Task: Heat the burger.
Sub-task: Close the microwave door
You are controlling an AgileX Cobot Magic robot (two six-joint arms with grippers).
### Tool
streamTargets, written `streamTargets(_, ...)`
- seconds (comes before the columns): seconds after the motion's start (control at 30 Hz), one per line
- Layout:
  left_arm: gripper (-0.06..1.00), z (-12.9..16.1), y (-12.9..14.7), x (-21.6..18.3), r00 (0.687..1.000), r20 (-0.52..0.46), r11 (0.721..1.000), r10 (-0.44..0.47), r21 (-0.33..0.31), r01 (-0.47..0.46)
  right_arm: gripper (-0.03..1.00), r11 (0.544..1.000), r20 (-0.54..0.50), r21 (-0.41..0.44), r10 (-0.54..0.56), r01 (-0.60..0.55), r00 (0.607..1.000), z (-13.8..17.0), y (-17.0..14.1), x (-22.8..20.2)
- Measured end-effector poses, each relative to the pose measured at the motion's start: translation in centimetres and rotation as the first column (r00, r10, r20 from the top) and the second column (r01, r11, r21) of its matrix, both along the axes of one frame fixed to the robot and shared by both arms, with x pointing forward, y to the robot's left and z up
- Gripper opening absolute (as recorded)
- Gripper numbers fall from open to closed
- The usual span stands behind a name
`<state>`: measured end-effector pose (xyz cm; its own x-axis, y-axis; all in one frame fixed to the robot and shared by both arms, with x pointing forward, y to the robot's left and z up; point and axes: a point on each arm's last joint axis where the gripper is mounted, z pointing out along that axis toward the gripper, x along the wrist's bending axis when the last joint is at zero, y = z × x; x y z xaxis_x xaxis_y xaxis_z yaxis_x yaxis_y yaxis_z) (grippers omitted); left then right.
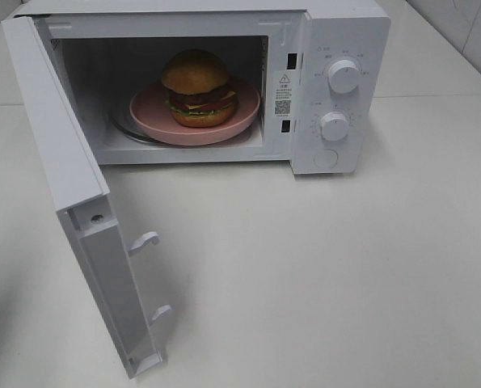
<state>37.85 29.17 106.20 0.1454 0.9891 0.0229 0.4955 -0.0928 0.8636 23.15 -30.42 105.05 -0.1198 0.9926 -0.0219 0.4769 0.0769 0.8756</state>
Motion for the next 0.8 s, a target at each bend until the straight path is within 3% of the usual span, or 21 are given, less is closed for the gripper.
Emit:
streamTargets(0.23,0.0,-1.9,0.3,4.4,0.999,-0.005,0.999,0.041,-0.013,-0.041,0.7,1.0,0.002,0.0,0.0,0.0,1.0,0.0,0.0,0.0)
streamTargets(0.6,0.0,-5.5,0.2,9.6,0.989,-0.139,0.999,0.043,0.019,-0.041,0.7,1.0,0.003,0.0,0.0,0.0,1.0,0.0,0.0,0.0)
streamTargets(0.8,0.0,-6.2,-3.4,11.5,0.988,-0.11,0.987,-0.112,0.105,0.124,0.7,1.0,0.003,0.0,0.0,0.0,1.0,0.0,0.0,0.0)
